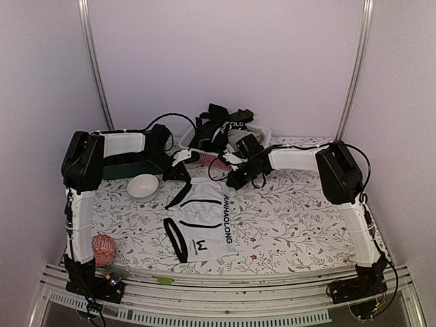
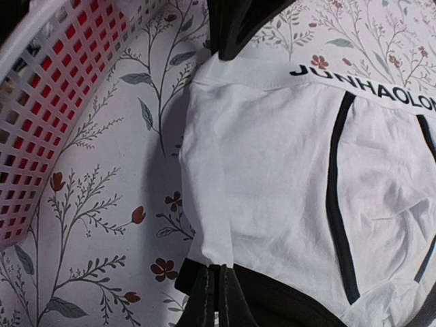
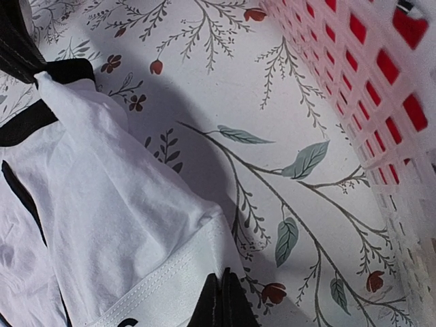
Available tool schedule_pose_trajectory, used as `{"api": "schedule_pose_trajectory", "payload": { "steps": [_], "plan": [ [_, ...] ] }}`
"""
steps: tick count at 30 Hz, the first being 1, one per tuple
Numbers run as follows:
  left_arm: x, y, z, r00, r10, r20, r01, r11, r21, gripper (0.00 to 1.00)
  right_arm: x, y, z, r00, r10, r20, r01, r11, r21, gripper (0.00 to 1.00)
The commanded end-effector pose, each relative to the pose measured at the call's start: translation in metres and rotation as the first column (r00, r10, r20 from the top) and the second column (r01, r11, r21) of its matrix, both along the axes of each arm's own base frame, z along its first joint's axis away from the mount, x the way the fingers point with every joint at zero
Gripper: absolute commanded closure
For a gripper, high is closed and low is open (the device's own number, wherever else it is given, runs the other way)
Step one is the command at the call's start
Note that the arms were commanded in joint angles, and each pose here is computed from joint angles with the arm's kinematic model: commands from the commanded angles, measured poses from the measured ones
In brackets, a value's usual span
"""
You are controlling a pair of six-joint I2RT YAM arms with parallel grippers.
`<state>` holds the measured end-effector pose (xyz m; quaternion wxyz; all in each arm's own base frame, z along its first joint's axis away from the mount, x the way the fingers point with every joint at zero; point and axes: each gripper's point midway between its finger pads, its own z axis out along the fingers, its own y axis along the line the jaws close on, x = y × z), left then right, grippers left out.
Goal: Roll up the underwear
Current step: Pick up the underwear from the center of the board, then fold the underwear at the center of the board.
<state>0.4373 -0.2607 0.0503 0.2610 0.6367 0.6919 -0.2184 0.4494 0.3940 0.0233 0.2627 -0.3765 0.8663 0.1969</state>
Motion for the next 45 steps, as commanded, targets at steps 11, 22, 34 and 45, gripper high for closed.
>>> {"api": "schedule_pose_trajectory", "payload": {
  "steps": [11,22,34,45],
  "plan": [
    [0.013,0.004,0.067,0.987,0.064,0.145,-0.052,0.995,-0.083,1.0,-0.006,-0.019,0.085,0.991,-0.063,0.118,0.049,0.991,0.123,1.0],
    [-0.05,0.014,0.082,0.991,-0.008,0.133,0.023,0.994,-0.111,1.0,-0.064,0.0,0.104,0.995,0.055,0.088,-0.071,0.98,0.185,1.0],
    [-0.178,0.021,-0.001,0.986,-0.156,-0.056,0.157,0.988,0.006,1.0,-0.175,-0.003,0.032,0.976,0.177,-0.13,-0.16,0.978,0.134,1.0],
    [-0.189,0.015,-0.014,0.988,-0.122,-0.091,0.125,0.992,0.02,0.9,-0.199,-0.004,0.025,0.959,0.172,-0.225,-0.138,0.977,0.162,0.82]
  ]
}}
